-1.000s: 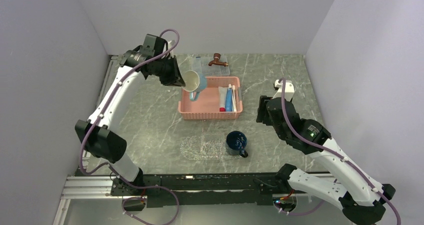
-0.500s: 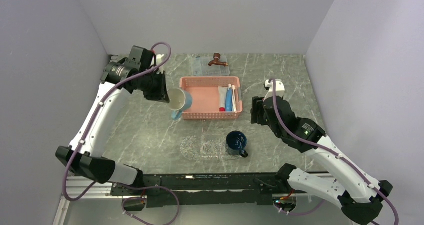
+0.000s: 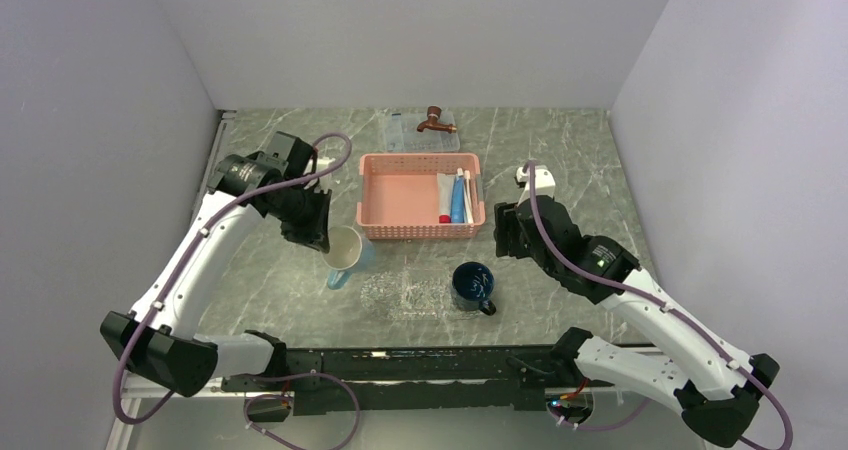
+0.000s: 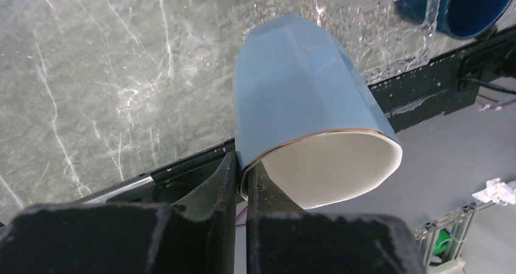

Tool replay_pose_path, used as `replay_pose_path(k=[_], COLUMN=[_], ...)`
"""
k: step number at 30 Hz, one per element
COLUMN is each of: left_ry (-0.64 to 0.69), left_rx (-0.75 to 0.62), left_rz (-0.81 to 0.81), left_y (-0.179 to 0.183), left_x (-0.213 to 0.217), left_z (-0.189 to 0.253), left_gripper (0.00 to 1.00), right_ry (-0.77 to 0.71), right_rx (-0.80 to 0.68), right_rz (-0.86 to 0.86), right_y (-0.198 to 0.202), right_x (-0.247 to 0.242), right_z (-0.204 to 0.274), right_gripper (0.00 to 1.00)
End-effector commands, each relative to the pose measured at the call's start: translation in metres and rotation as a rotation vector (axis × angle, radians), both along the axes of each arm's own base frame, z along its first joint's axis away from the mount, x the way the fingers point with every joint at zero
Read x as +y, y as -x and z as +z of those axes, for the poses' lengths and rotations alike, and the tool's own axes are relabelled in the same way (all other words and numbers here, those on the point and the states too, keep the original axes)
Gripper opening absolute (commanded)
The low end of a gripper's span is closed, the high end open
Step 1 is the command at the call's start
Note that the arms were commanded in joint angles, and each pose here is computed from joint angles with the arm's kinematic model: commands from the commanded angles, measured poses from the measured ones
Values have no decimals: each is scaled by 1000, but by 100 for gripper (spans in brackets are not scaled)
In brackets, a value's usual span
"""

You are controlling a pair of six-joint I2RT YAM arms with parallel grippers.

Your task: Prepare toiletry sets of a toothbrush and toothpaste on the tray

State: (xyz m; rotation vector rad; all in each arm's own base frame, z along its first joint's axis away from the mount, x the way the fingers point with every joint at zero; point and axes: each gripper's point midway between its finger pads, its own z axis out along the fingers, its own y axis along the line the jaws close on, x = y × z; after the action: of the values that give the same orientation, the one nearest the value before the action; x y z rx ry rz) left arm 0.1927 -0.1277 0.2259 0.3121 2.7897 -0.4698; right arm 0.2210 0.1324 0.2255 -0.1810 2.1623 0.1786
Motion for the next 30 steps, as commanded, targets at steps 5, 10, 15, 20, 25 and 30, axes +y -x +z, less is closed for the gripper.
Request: replay_pose_path(k=[5,10,15,20,25,30], left_ry=[37,27,7,-11,-13,-25], left_rx=[2,49,103,140,166,192], left_rz=[-112,-154,-179,-191,-202,-211], left_y=[16,19,21,23,22,21], left_x=[-22,-34,-38,-38,-42,-48], left_z=[-9,-25,-44,-59,-69,-79], left_gripper=[0,0,0,0,0,0], right_ry=[-4,-22,-34,-26,-28,-24], right_rx=[2,20,38,45,52,58], right_rz=[-4,5,13,14,19,20], right_y=[3,6,8,10,11,11], right_x=[-3,0,3,2,3,3], right_z=[-10,-14,-16,-21,-25,-29], right_gripper=[62,61,61,61,61,62])
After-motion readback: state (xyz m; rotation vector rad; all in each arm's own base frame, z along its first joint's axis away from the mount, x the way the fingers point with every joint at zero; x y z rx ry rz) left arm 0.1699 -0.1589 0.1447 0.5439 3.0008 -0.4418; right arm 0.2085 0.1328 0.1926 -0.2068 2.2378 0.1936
